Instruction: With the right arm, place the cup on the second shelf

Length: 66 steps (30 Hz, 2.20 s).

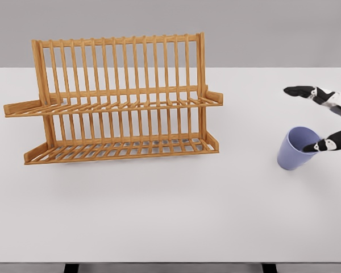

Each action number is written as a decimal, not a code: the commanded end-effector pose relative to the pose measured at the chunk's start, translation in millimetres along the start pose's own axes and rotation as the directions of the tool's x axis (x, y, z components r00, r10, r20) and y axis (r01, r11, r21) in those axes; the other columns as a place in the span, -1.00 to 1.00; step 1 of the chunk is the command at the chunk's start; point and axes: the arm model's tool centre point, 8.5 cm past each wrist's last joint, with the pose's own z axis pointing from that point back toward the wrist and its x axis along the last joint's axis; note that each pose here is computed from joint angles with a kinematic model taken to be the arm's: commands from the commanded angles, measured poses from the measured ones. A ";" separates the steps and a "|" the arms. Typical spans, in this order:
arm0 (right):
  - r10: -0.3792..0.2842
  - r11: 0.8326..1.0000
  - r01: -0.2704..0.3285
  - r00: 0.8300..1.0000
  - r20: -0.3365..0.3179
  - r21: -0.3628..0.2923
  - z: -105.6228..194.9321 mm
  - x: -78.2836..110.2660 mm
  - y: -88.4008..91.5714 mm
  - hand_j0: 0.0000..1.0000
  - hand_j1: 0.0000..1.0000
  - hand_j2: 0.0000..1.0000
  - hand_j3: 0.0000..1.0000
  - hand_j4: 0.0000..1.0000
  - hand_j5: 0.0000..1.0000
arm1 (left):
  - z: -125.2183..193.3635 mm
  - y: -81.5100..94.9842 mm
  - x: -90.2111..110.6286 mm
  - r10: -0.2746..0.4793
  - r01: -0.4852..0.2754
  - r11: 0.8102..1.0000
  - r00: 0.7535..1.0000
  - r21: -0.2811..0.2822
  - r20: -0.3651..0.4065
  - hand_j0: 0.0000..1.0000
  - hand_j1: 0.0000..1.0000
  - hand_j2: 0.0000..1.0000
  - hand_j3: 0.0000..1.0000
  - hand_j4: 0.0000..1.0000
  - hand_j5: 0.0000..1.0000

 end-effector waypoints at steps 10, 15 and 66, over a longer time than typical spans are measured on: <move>-0.159 0.983 0.156 0.987 -0.022 -0.098 17.6 -34.7 18.2 1.00 1.00 1.00 1.00 1.00 1.00 | 0.0 -0.2 0.0 0.000 0.000 1.000 1.000 -0.001 0.000 1.00 1.00 1.00 1.00 1.00 1.00; -0.211 0.969 0.203 0.977 -0.044 -0.138 29.3 -47.7 24.0 1.00 1.00 1.00 1.00 1.00 1.00 | 0.0 -0.2 0.0 0.000 0.000 1.000 1.000 -0.001 0.000 1.00 1.00 1.00 1.00 1.00 1.00; -0.435 0.856 0.366 0.891 -0.128 -0.366 72.6 -128.4 82.0 1.00 1.00 1.00 1.00 1.00 1.00 | 0.0 -0.2 0.0 0.000 0.000 1.000 1.000 -0.001 0.000 1.00 1.00 1.00 1.00 1.00 1.00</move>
